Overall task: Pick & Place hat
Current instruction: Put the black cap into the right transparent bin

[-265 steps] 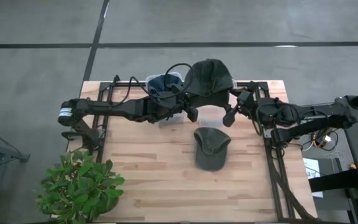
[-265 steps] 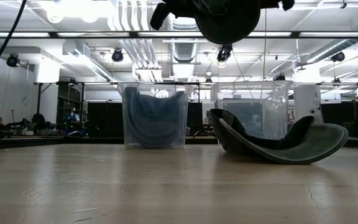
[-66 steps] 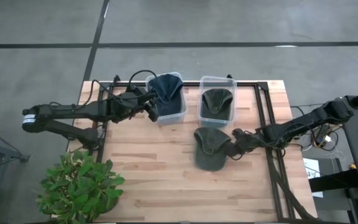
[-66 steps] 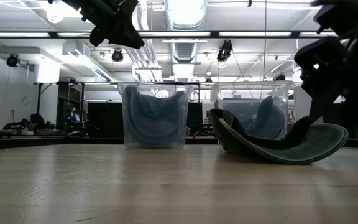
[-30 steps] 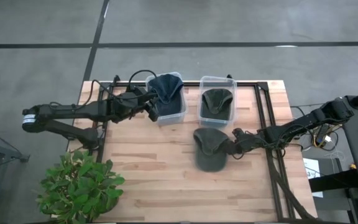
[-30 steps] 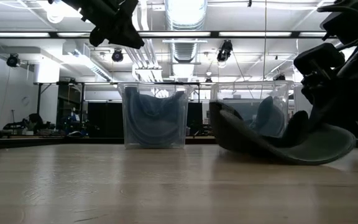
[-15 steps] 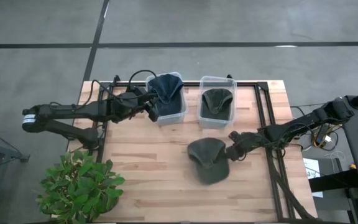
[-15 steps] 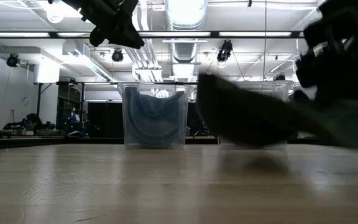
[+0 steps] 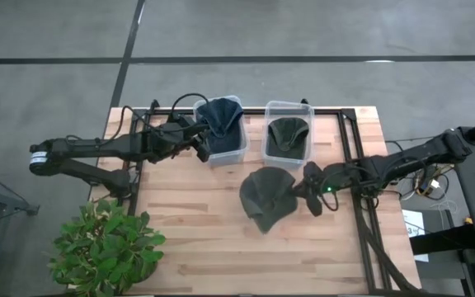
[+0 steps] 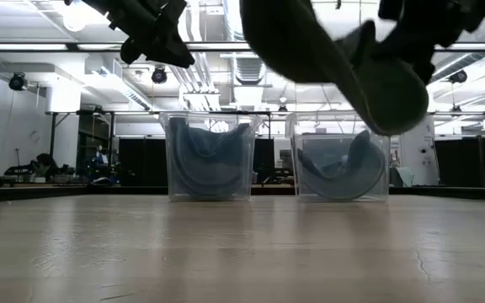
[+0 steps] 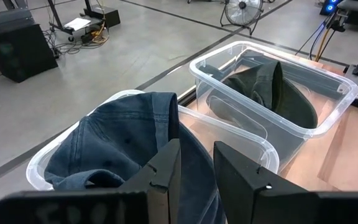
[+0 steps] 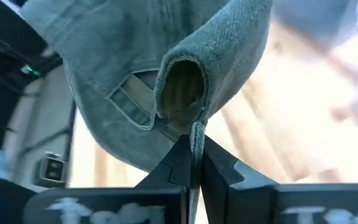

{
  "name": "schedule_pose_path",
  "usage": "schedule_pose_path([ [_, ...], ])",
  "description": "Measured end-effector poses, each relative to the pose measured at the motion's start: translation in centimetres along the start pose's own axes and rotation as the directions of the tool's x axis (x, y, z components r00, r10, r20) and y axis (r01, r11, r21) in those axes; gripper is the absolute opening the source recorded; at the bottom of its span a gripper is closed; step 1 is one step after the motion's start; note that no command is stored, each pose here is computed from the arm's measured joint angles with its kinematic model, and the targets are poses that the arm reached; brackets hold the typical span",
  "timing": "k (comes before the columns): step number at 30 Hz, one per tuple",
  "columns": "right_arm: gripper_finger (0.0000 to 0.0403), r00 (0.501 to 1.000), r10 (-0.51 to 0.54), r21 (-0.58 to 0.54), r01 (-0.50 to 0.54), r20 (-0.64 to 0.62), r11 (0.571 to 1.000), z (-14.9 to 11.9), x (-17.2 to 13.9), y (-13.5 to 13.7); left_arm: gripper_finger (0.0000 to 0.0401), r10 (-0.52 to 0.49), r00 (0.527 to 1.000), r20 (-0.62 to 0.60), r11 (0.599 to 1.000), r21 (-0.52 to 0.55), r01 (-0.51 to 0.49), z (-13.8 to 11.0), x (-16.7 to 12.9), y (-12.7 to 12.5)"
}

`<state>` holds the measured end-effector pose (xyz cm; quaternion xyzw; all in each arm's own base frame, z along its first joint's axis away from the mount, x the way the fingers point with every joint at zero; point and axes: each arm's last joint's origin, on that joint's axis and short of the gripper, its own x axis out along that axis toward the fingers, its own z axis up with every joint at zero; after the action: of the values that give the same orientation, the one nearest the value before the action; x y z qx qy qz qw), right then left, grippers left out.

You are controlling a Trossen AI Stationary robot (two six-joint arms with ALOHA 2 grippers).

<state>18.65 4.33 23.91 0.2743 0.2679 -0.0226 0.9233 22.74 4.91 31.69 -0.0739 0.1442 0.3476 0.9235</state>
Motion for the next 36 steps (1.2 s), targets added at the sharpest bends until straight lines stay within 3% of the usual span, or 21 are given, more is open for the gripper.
schedule_pose_path([
  [5, 0.0012, 0.998, 0.014, -0.191, -0.003, 0.06, 0.982, 2.0, -1.1, 1.3, 0.009, 0.0, 1.0, 0.0, 1.0, -0.001, 0.0, 0.0, 0.0, 0.0],
  [10, 0.0012, 0.991, 0.057, -0.3, -0.019, 0.119, 0.954, 3.6, -2.3, 2.5, 0.009, -0.001, 1.0, 0.002, 1.0, -0.002, 0.001, 0.0, 0.0, 0.0],
  [17, 0.0012, 0.98, 0.1, -0.314, -0.041, 0.174, 0.948, 4.5, -3.8, 3.0, 0.009, -0.001, 1.0, 0.003, 1.0, -0.004, 0.001, 0.0, 0.0, 0.0],
  [20, 0.0013, 0.961, 0.167, -0.296, -0.097, 0.222, 0.95, 5.0, -4.9, 3.3, 0.009, -0.001, 1.0, 0.003, 1.0, -0.004, 0.001, 0.0, 0.0, 0.0],
  [23, 0.0013, 0.906, 0.335, -0.345, -0.237, 0.26, 0.908, 5.6, -6.4, 4.0, 0.009, -0.001, 1.0, 0.003, 1.0, -0.004, 0.001, 0.0, 0.0, 0.0],
  [29, 0.0013, 0.733, 0.611, -0.452, -0.456, 0.298, 0.767, 6.5, -9.9, 5.0, 0.009, -0.001, 1.0, 0.003, 1.0, -0.004, 0.001, 0.0, 0.0, 0.0],
  [33, 0.0013, 0.655, 0.694, -0.497, -0.513, 0.3, 0.699, 6.6, -11.5, 5.1, 0.009, -0.001, 1.0, 0.003, 1.0, -0.005, 0.001, 0.0, 0.0, 0.0],
  [36, 0.0013, 0.641, 0.703, -0.505, -0.516, 0.308, 0.692, 6.5, -12.1, 5.0, 0.009, -0.001, 1.0, 0.003, 1.0, -0.005, 0.001, 0.0, 0.0, 0.0],
])
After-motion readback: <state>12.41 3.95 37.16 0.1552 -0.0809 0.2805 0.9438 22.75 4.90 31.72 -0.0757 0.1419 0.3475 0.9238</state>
